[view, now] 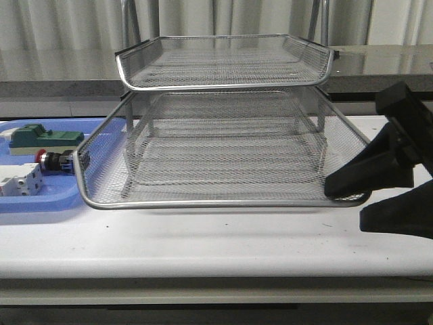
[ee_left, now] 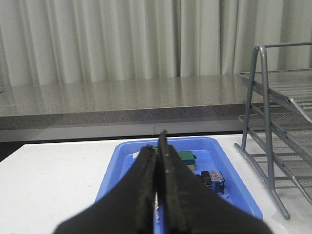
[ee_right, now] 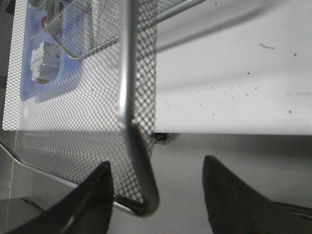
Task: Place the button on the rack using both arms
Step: 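Hook the middle rack tier with the right gripper and pull it toward the robot, then release the tier and withdraw the right gripper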
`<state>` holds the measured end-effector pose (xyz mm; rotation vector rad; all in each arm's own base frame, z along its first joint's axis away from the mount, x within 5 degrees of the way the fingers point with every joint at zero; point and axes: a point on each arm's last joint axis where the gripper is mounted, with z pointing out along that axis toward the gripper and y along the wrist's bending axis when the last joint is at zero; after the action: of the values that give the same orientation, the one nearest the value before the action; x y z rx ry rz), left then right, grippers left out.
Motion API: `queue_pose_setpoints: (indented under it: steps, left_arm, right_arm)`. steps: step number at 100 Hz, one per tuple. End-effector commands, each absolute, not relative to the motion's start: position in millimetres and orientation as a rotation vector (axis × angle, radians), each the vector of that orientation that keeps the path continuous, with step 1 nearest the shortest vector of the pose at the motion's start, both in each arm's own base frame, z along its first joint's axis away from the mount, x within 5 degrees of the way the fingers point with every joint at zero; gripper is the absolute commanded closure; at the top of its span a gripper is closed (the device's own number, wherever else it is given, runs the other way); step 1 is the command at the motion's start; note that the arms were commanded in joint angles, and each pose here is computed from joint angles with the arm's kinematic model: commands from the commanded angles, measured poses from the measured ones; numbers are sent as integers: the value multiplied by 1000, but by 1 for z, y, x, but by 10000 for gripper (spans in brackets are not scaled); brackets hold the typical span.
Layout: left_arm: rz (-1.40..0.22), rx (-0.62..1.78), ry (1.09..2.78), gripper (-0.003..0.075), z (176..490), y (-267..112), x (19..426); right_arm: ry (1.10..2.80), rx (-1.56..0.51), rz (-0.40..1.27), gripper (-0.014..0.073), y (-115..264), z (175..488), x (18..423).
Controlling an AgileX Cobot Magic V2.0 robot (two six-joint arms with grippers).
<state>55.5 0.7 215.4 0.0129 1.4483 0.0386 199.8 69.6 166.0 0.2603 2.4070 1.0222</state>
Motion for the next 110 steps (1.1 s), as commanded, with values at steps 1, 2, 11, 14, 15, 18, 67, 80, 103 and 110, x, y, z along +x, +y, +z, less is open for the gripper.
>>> queue_pose_setpoints:
  steps: [1, 2, 11, 14, 15, 18, 67, 80, 103, 110]
  left_arm:
    - [30, 10, 1383, 740, 210, 0, 54]
    - [30, 10, 1383, 740, 210, 0, 54]
    - [30, 10, 1383, 740, 210, 0, 54]
    - [30, 10, 1383, 740, 210, 0, 54]
    - [30, 10, 1383, 740, 210, 0, 54]
    - [30, 10, 1383, 740, 210, 0, 54]
    - [30, 10, 1383, 740, 210, 0, 54]
    - [30, 10, 1383, 740, 210, 0, 54]
    - [30, 10, 1383, 740, 210, 0, 54]
    - [30, 10, 1383, 740, 210, 0, 54]
  right_arm:
    - [2348, 209, 1071, 162, 72, 179, 200]
    - [2349, 208, 1069, 162, 72, 179, 200]
    - [2338, 189, 1027, 162, 70, 185, 197]
    - [2333, 181, 1009, 162, 69, 187, 196]
    - [2328, 185, 1003, 162, 69, 189, 196]
    - [2328, 174, 983, 162, 68, 191, 194]
    - [2368, -94, 642, 162, 52, 276, 164]
    - [2452, -114, 396, 162, 37, 308, 157]
    - [2439, -50, 77, 162, 13, 345, 137]
    - [2410, -29, 36, 162, 9, 350, 130]
